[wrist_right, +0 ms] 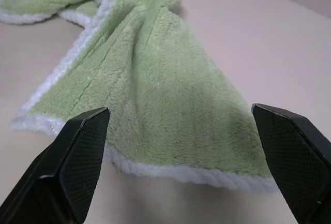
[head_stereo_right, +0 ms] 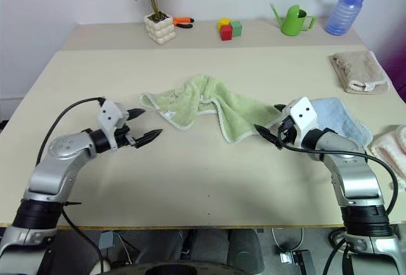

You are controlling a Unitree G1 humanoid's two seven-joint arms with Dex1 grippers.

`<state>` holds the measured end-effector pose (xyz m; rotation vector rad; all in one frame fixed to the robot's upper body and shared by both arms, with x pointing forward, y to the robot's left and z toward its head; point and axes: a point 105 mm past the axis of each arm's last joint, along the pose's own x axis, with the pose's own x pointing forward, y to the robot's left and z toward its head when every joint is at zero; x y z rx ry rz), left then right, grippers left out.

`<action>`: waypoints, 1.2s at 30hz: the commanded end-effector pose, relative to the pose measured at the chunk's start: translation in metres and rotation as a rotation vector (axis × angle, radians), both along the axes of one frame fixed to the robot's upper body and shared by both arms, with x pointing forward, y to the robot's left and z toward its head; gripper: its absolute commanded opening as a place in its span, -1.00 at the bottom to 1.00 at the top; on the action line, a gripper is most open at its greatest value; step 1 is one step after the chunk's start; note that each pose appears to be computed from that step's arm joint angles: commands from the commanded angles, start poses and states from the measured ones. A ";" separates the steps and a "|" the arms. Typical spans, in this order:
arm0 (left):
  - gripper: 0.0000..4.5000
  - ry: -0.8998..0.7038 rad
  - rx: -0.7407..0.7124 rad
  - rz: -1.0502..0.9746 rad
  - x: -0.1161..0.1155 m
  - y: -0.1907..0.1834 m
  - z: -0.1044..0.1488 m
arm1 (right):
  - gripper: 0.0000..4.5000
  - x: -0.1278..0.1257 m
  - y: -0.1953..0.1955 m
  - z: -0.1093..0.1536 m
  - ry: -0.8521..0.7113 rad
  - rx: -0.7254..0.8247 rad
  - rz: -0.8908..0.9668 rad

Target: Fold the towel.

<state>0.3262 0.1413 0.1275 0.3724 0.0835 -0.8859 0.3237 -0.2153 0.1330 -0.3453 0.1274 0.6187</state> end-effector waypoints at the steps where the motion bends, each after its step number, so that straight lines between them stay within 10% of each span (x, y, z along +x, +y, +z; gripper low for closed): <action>1: 0.99 -0.046 0.085 -0.131 -0.003 -0.031 -0.001 | 1.00 0.005 0.010 0.019 -0.093 -0.004 0.018; 16: 0.99 -0.161 0.377 0.002 0.031 -0.016 -0.016 | 1.00 -0.008 0.005 0.013 -0.109 0.016 -0.051; 30: 0.99 -0.161 0.313 -0.074 0.044 -0.057 -0.028 | 1.00 -0.007 0.014 0.021 -0.153 0.036 -0.067; 36: -0.06 -0.163 0.260 -0.087 0.039 -0.056 -0.025 | 1.00 -0.011 0.018 0.031 -0.168 0.010 -0.038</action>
